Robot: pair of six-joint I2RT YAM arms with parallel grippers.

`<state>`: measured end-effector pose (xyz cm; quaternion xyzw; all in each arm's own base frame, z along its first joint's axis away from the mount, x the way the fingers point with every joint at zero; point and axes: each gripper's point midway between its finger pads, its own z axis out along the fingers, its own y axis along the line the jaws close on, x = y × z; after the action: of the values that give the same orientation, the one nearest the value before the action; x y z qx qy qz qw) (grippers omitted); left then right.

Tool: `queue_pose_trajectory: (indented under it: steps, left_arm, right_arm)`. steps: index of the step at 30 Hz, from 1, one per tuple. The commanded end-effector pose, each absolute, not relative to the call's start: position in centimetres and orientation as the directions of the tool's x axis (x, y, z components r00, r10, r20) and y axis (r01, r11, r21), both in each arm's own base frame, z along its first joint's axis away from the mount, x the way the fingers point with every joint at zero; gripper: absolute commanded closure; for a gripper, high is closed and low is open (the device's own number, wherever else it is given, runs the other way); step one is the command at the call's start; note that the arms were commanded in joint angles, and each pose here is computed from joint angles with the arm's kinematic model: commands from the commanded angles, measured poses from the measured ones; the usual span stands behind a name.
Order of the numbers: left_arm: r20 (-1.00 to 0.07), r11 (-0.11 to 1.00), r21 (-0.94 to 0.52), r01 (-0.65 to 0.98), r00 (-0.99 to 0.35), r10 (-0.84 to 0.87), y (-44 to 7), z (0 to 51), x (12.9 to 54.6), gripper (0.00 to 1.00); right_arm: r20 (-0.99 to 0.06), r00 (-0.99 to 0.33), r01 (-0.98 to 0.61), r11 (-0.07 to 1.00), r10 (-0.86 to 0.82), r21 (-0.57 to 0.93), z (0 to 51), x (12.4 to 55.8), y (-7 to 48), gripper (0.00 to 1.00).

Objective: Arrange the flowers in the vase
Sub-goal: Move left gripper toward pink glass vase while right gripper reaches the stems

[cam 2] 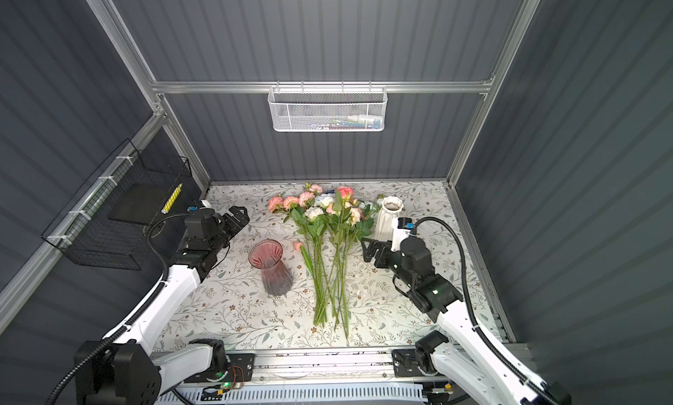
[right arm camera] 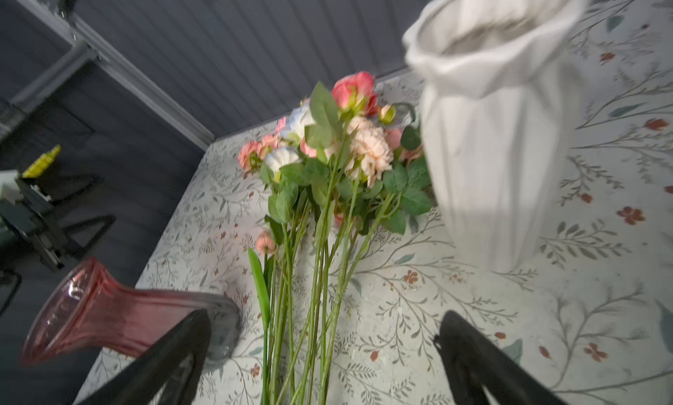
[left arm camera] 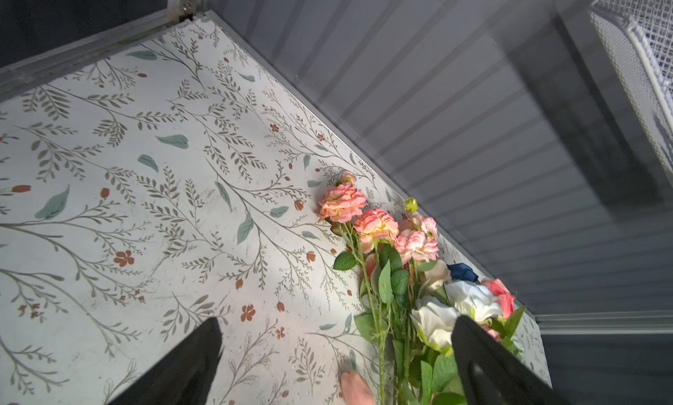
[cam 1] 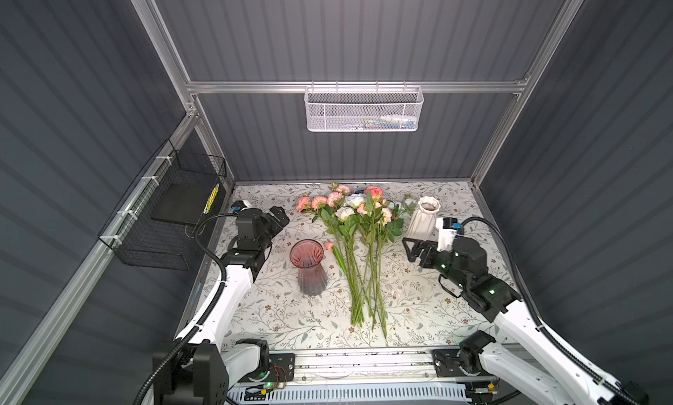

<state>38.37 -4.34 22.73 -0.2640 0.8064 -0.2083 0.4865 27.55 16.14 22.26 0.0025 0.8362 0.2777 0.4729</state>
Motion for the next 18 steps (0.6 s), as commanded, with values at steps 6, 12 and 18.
queue_pose_trajectory:
  steps: [6,12,18]
  left_arm:
    - [-0.698,0.857,-0.498,-0.133,-0.525,-0.487,-9.6,22.4,36.2,0.05]
    - [-0.687,0.866,-0.483,-0.128,-0.558,-0.465,-9.6,21.1,34.9,0.05]
    - [-0.677,0.867,-0.488,-0.103,-0.583,-0.45,-10.1,20.4,34.3,0.01]
  right_arm:
    - [-0.811,-0.581,-0.478,0.838,-0.075,0.265,20.6,27.1,25.8,0.01]
    - [-0.754,-0.573,-0.547,0.835,-0.32,0.062,16.7,28.6,32.0,0.01]
    - [-0.657,-0.634,-0.489,0.869,-0.408,-0.068,11.6,30.9,34.0,0.01]
